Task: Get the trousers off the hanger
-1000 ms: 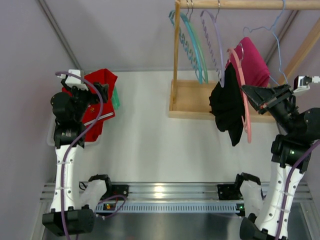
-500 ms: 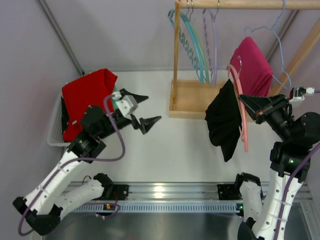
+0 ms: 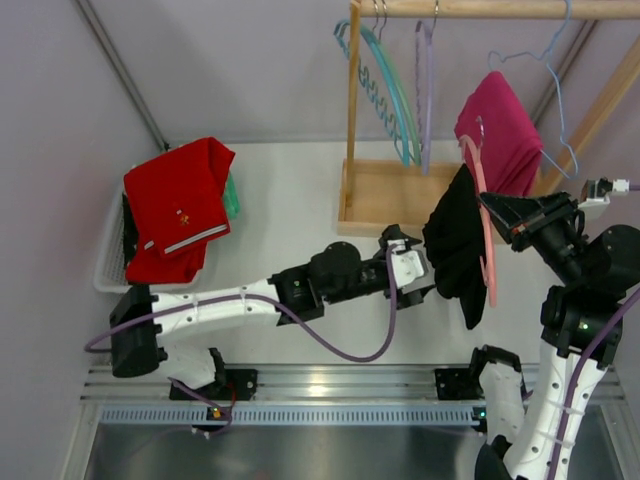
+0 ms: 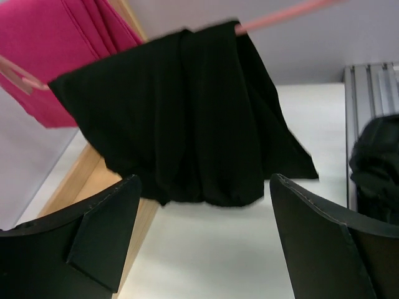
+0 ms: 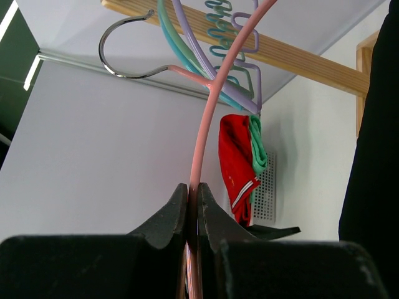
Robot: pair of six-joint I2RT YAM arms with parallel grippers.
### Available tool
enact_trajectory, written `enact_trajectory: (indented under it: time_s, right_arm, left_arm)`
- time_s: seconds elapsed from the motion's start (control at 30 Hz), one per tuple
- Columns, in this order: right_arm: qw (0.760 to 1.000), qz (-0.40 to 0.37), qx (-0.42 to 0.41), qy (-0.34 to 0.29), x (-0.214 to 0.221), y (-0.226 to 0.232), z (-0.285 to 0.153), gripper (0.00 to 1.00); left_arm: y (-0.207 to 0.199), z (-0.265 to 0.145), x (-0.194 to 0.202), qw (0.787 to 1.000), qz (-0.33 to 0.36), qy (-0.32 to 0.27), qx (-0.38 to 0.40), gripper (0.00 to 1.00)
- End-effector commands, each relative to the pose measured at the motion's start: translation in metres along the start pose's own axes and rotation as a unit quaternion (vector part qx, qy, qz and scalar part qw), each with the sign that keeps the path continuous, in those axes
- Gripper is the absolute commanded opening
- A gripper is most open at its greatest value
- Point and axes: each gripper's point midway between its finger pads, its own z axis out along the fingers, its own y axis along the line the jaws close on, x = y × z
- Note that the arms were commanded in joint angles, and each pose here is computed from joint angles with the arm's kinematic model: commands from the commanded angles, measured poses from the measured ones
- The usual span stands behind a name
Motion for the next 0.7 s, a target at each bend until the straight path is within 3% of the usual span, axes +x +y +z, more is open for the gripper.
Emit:
enact_trajectory:
  time_s: [0.0,0.67]
  right_arm:
    - [0.995,-0.070,-0.065,-0.022,-0.001,0.047,-0.013,0.00]
    - [0.996,-0.054,-0.070,-0.017,-0.002,0.051,-0.012,0.00]
  left_arm:
    - [0.026,0.023,-0.070,0.992,-0.018,-0.107,-0.064,0.90]
    - [0.013,0.077,-0.082,0.988,-0.032,-0.139,-0.058,0.77]
